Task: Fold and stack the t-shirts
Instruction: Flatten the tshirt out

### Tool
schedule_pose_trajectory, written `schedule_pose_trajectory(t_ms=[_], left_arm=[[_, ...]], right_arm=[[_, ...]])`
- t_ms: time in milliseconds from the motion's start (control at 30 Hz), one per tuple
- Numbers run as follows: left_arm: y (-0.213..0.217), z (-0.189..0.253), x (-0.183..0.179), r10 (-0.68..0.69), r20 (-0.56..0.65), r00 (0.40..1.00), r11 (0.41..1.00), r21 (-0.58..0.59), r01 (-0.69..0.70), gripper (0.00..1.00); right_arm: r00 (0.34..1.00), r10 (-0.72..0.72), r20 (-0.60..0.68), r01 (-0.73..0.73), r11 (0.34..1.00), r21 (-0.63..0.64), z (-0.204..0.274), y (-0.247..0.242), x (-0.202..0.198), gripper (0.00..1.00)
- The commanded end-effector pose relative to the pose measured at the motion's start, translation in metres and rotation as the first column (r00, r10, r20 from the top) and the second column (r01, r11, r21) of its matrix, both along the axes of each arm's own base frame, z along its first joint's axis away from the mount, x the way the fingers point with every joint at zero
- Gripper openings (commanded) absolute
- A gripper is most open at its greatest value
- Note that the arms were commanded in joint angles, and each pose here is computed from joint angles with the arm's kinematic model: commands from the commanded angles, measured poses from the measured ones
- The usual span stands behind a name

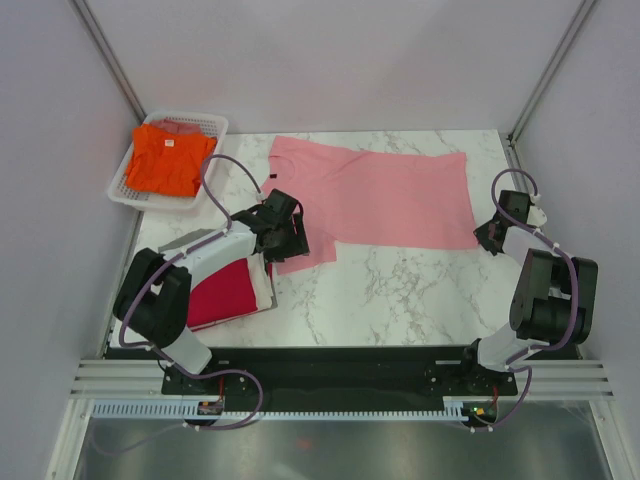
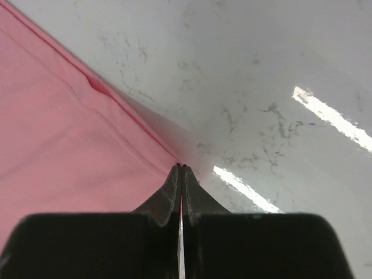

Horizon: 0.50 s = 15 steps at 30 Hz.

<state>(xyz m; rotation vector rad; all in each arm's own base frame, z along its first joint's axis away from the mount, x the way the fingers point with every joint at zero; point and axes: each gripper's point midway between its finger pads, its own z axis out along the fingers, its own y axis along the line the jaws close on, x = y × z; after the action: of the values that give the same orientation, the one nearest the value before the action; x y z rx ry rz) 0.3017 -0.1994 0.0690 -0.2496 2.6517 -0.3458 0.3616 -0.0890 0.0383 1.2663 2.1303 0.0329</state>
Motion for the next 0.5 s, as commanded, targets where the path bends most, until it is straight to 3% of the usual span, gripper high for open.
schedule_pose_trajectory(t_ms=[0,467], left_arm=[[-0.008,0.005,0.013,0.029,0.036,0.999,0.999,0.04,-0.03,0.72],[-0.003,-0.022,-0.009,0.033,-0.038,0.999,0.991,0.133,-0.028,0.68]], right_arm=[[0.999,-0.041,0.027,0.041,0.999,-0.003,0.009,-0.011,-0.003,0.0],[0.997,-0.073,0.02,0.072,0.997,0.028,0.003,-0.017,-0.01,0.0]])
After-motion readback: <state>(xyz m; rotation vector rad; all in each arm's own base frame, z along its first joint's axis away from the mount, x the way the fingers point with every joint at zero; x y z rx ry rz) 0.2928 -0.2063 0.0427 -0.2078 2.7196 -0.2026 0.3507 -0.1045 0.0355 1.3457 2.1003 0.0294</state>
